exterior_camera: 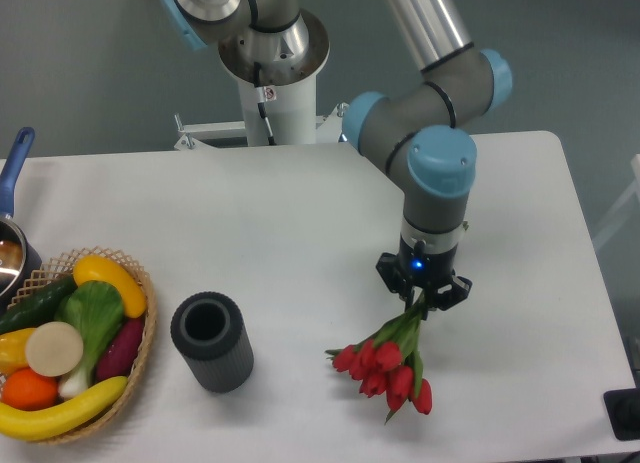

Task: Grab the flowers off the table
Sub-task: 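Lift the gripped tulip bouquet up off the table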

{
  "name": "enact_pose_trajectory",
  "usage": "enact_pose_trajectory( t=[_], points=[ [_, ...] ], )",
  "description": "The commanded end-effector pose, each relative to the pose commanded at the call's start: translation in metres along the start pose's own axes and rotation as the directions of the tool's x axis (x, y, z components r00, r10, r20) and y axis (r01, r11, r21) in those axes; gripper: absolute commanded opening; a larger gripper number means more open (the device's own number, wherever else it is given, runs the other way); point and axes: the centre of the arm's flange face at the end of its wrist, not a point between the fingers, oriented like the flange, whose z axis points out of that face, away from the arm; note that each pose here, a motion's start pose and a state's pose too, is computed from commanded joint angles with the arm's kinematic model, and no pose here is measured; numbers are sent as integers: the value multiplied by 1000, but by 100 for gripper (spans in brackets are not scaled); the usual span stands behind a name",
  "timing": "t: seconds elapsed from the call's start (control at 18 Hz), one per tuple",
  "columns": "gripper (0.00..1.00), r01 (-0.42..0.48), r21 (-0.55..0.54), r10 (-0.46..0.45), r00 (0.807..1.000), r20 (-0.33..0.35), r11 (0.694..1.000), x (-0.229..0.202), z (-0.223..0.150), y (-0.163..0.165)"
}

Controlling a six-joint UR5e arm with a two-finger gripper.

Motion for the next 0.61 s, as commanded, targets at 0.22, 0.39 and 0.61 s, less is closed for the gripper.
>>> enact_pose_trajectory(
  t=[0.22, 0.39, 0.61],
  points=[
    [31, 75, 135, -74, 997, -13, 988, 10, -46, -19],
    [31, 86, 225, -80, 996, -32, 971, 21, -79, -28],
    [31, 85, 367, -53, 994, -95, 926, 38, -120, -41]
  ],
)
